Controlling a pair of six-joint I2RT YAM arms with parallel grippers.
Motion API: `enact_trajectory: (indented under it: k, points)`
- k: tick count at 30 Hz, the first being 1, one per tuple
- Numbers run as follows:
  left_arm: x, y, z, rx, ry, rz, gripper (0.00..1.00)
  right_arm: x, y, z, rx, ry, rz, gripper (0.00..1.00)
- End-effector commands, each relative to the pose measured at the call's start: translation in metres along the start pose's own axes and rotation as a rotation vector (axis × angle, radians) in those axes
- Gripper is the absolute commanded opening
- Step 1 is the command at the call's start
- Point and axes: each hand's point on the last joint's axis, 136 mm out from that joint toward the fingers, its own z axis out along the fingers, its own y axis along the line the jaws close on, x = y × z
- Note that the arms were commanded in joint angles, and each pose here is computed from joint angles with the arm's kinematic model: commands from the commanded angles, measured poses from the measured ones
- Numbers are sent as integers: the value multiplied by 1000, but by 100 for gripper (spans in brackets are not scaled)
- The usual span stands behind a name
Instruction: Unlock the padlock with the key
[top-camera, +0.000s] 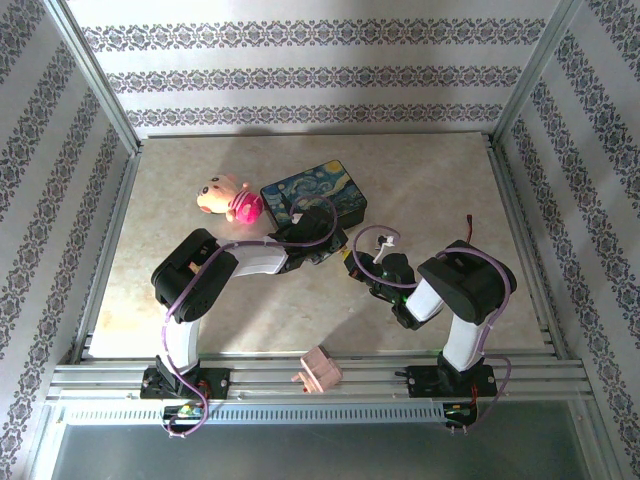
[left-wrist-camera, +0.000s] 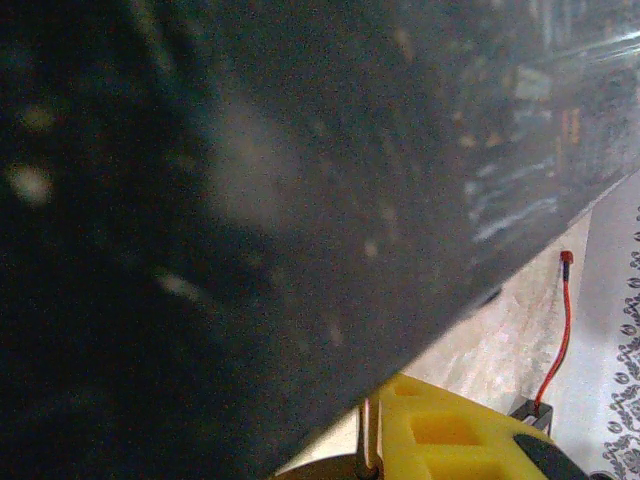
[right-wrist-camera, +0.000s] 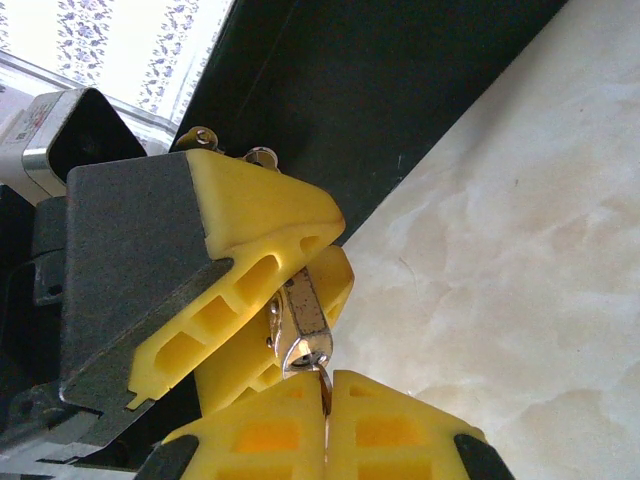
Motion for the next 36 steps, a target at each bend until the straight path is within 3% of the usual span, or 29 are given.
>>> enact_trajectory:
  k: [1, 19, 36]
  points:
    - [43, -6, 5, 44, 154, -18, 25, -12, 20, 8, -77, -27, -44, 0]
    - [53, -9, 2, 41, 186, 1, 25, -30, 52, 11, -173, -51, -114, 0]
    - [58, -10, 3, 47, 211, 5, 24, -41, 64, 9, -202, -67, -46, 0]
